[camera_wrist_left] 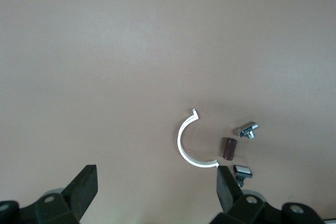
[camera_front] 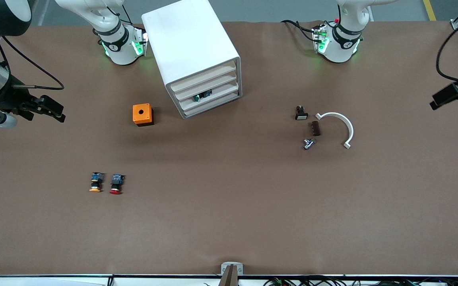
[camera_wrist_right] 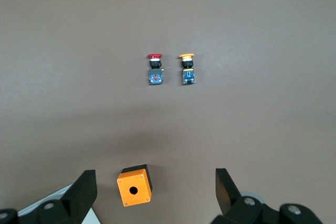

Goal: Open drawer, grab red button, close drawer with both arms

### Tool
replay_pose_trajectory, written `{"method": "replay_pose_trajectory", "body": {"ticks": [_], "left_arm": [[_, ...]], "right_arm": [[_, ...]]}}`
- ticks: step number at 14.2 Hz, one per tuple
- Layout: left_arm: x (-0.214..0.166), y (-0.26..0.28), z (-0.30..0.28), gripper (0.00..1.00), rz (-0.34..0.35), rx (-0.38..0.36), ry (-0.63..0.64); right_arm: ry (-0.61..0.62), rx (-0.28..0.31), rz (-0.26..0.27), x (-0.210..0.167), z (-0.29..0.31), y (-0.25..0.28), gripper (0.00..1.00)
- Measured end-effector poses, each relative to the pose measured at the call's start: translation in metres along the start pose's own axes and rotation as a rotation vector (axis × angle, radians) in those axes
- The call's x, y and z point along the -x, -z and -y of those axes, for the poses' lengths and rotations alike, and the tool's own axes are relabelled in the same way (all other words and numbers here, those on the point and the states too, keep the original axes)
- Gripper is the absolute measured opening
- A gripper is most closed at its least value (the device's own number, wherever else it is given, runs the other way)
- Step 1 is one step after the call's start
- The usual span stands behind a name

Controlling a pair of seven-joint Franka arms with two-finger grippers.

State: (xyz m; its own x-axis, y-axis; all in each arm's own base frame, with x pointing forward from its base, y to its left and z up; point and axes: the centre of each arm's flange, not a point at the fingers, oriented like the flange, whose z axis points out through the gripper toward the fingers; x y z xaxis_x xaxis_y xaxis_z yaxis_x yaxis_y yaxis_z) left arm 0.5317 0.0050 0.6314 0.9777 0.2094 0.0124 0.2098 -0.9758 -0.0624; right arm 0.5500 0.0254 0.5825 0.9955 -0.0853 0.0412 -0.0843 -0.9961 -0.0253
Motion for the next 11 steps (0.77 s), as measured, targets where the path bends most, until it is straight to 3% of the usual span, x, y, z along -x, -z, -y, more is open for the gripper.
{"method": "replay_pose_trajectory", "body": {"ticks": [11], "left_arm": [[0.025, -0.002, -0.035, 1.0, -0.003, 0.037, -0.131]], "right_arm": [[0.002, 0.0, -0.002, 0.0, 0.001, 0.0, 1.0]]}}
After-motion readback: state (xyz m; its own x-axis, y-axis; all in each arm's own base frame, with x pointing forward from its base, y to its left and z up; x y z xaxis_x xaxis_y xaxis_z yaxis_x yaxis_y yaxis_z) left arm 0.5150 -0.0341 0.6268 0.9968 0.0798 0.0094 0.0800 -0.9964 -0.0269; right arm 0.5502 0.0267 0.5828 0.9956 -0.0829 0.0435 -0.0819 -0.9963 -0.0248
